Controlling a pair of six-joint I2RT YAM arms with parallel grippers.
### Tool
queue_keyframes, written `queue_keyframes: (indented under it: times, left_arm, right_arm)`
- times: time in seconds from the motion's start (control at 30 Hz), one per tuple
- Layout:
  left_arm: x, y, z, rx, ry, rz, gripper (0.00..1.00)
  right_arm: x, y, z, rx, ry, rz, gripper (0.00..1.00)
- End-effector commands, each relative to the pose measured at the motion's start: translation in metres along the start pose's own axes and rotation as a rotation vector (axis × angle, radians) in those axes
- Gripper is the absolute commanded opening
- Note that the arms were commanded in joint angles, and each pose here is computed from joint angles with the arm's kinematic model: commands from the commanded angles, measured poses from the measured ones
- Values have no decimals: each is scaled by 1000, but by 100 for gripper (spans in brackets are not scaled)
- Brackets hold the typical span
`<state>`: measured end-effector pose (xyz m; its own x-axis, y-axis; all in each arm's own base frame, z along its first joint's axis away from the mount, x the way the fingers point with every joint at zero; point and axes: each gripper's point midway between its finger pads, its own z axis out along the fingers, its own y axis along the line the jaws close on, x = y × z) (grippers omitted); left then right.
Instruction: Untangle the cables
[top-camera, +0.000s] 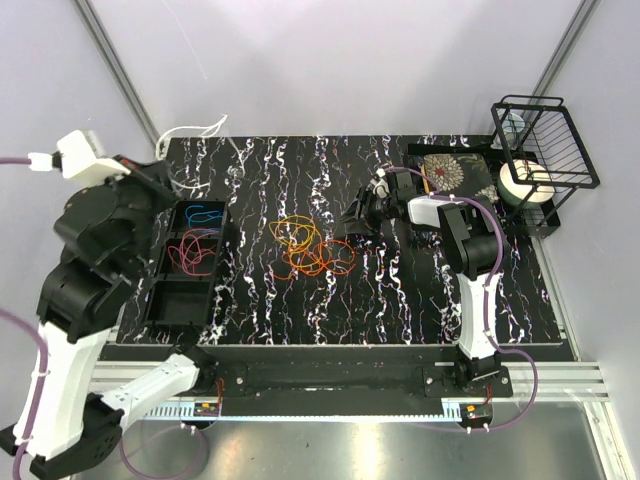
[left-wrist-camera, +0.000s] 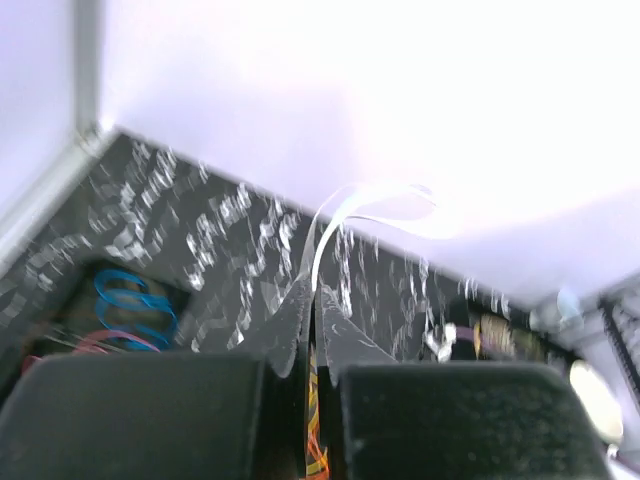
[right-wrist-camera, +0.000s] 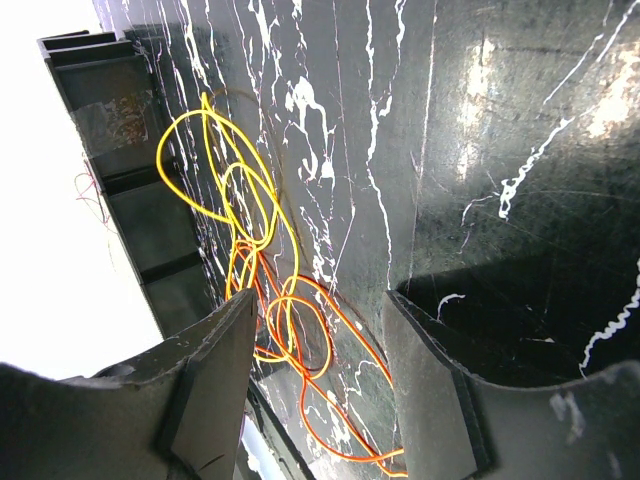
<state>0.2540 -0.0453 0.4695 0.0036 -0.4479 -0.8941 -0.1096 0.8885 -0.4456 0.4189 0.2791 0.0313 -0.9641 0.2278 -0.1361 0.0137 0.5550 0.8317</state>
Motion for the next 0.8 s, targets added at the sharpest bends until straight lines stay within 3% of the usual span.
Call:
queue_keyframes:
  times: [0.0,0.43,0.77]
  left_arm:
    - [31,30,11,-135,75,187,0]
    - [26,49,5,-214,35,206,0]
    - [25,68,26,-310,23,258,0]
  right_arm:
    - [12,-30,13,94,21,21,60]
    - [13,-31,14,93,24,25,60]
    - [13,-30,14,92,24,22,60]
